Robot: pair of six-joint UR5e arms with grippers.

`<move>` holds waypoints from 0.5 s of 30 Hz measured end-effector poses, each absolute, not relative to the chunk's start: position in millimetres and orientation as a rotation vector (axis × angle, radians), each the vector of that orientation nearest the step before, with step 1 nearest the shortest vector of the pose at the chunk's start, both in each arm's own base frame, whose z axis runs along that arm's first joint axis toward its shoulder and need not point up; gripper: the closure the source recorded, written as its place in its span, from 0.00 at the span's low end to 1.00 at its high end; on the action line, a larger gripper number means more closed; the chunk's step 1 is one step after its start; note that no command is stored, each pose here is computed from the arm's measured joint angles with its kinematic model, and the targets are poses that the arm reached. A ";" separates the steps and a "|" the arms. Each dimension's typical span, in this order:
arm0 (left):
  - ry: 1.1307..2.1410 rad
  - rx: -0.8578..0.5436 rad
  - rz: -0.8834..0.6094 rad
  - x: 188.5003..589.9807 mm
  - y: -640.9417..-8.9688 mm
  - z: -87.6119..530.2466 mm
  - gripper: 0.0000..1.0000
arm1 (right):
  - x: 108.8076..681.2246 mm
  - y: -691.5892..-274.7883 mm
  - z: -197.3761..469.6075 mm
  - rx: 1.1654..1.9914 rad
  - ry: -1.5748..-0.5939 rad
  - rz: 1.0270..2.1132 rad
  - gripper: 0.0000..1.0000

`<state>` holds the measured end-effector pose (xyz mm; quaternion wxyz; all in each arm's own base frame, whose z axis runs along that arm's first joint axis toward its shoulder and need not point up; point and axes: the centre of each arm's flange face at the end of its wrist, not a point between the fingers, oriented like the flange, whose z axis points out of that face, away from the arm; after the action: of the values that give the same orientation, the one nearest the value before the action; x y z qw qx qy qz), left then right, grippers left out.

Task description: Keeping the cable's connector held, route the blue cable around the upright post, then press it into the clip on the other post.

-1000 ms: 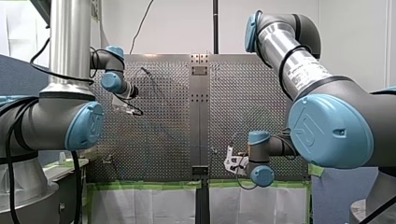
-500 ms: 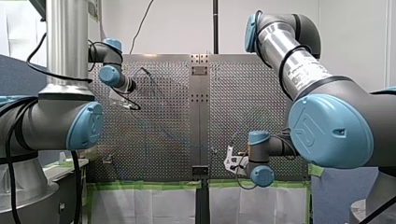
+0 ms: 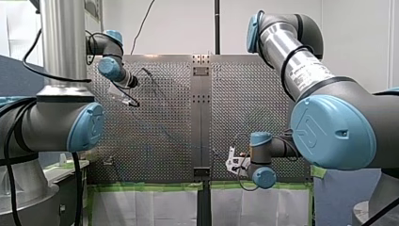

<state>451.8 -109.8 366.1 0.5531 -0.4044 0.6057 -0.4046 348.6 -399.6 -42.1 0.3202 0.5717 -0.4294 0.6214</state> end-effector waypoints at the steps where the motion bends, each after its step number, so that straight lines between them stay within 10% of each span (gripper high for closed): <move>1: 1.436 -0.950 -0.952 449.8 -110.8 367.8 0.00 | 348.5 -399.6 -42.1 1.502 -1.129 1.634 1.00; 15: 1.471 -0.844 -0.908 402.9 -130.2 411.7 0.00 | 348.6 -399.7 -42.0 1.497 -1.145 1.649 1.00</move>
<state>402.9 -130.2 411.7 0.5721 -0.3597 0.6272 -0.3872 348.6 -399.7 -42.0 0.3137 0.5676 -0.4342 0.6253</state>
